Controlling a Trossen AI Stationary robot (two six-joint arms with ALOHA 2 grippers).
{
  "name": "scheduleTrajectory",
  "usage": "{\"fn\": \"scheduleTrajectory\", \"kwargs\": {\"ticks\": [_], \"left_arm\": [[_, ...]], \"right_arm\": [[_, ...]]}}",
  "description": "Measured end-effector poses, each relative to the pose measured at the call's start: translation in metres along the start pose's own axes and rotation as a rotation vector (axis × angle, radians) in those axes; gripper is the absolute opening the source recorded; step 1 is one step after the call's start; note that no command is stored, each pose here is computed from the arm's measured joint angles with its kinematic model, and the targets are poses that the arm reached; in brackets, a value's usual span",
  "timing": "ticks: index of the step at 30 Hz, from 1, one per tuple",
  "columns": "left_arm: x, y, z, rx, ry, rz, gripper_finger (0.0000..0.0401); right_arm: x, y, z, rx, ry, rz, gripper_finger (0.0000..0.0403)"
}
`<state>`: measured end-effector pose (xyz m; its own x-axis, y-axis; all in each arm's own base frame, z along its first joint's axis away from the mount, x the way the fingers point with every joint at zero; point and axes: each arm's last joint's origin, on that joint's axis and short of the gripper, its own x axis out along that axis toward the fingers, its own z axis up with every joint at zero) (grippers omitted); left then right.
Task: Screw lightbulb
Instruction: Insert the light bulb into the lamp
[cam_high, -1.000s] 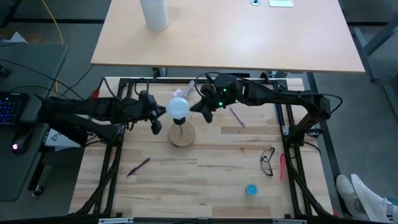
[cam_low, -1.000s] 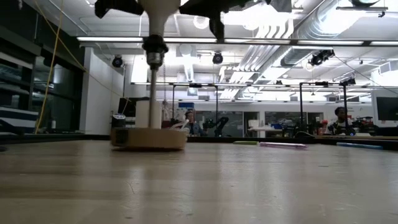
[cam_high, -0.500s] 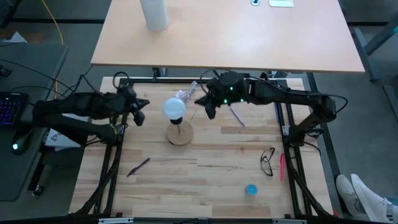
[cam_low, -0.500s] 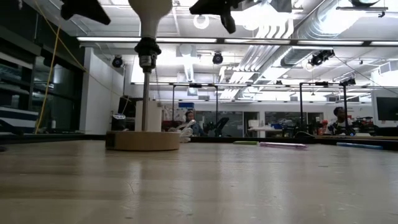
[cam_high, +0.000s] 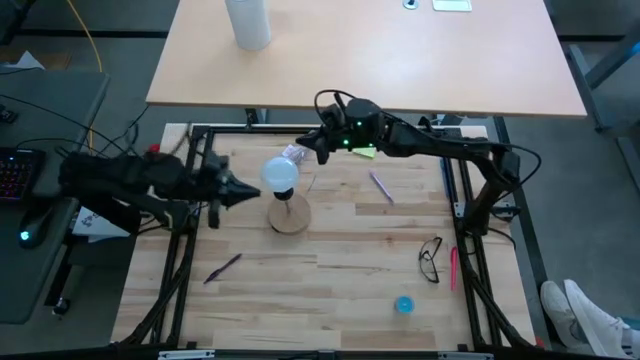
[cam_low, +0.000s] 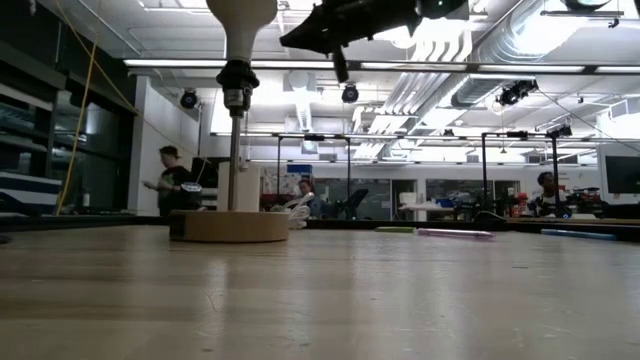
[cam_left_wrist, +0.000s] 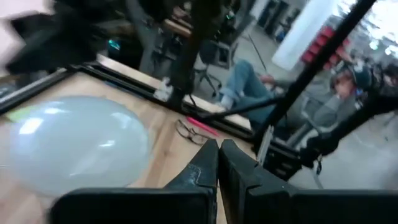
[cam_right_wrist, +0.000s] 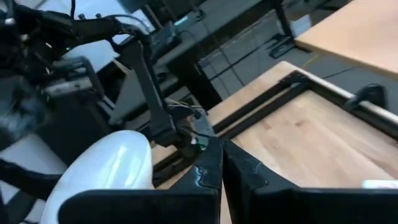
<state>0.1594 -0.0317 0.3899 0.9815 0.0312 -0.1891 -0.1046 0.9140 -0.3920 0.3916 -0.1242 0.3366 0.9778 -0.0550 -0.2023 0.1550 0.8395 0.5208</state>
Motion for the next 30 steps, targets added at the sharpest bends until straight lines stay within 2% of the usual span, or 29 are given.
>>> {"fn": "scheduleTrajectory", "kwargs": {"ticks": [6,11,20,30], "left_arm": [[0.041,-0.005,-0.018,0.040,0.121,0.030,0.0000],[0.060,-0.004,-0.027,0.081,0.152,0.099,0.0000],[0.064,-0.001,-0.028,0.152,0.130,0.200,0.0000],[0.064,0.012,-0.027,0.172,0.160,0.272,0.0000]], "right_arm": [[0.016,-0.001,-0.007,0.065,-0.027,0.064,0.0000],[0.017,0.009,-0.009,0.075,-0.036,0.091,0.0000],[0.020,0.026,-0.015,0.108,-0.068,0.104,0.0000],[0.022,0.034,-0.020,0.133,-0.058,0.104,0.0000]]}}
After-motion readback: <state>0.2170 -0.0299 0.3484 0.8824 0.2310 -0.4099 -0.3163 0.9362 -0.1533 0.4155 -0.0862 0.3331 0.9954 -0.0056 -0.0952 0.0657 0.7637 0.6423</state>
